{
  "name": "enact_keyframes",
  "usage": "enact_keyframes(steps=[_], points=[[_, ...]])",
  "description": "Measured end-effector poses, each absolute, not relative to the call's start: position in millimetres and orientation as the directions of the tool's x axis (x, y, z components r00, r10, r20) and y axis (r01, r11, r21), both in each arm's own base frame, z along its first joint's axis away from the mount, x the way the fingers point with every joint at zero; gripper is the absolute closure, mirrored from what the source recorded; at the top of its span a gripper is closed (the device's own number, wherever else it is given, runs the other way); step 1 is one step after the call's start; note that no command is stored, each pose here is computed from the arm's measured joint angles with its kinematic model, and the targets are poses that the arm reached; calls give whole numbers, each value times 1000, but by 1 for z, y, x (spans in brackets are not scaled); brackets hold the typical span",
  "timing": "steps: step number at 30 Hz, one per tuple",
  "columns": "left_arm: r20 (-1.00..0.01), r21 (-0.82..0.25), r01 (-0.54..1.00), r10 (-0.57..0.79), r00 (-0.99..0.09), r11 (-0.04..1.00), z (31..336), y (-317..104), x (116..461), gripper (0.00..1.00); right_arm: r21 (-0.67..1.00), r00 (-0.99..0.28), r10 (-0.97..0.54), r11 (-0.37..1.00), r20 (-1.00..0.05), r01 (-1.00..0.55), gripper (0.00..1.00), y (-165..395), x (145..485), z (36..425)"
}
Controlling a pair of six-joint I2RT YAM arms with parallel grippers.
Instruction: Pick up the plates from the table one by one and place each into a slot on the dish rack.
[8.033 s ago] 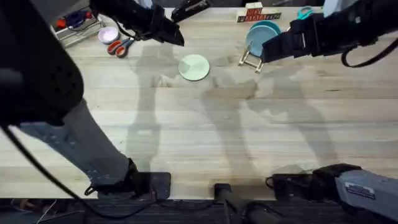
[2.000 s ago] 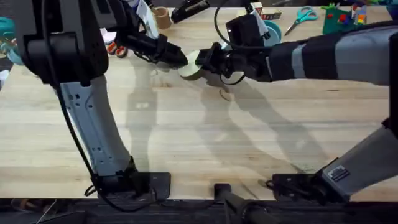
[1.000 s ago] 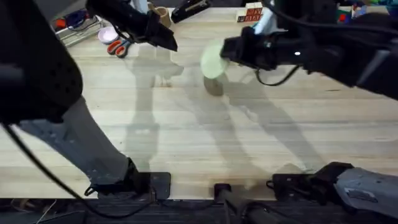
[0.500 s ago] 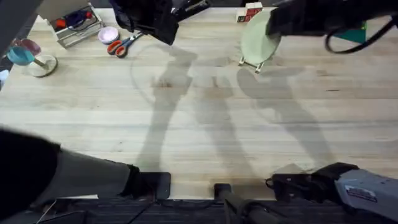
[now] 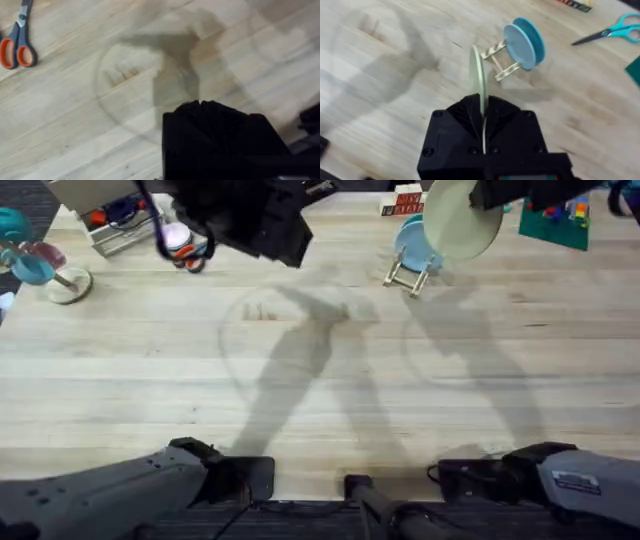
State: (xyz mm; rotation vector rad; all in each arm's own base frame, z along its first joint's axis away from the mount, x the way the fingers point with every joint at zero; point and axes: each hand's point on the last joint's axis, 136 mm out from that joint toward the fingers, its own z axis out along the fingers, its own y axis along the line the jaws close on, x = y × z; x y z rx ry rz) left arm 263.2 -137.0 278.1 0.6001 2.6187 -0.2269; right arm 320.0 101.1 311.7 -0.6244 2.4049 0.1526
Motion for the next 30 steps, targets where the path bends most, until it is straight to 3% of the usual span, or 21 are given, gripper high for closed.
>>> enact_keyframes(steps=[2,7,8,17,30], points=[[-455,-59,466,391,-800,883,282,-138,252,811,-78,-667,-434,867,-606,-493,973,98,327,313],[-429,-60,473,405,-807,879,283,-135,236,55,-160,-612,-509,831,-605,-533,973,88,349,318],[-422,-60,472,406,-811,880,282,-134,234,22,-180,-596,-526,822,-607,-541,973,86,355,318],[-413,-60,471,407,-814,880,281,-133,233,6,-358,-434,-695,689,-573,-630,973,82,399,311],[-413,-60,471,407,-814,880,281,-133,233,7,-413,-358,-793,575,-493,-706,972,84,411,291]])
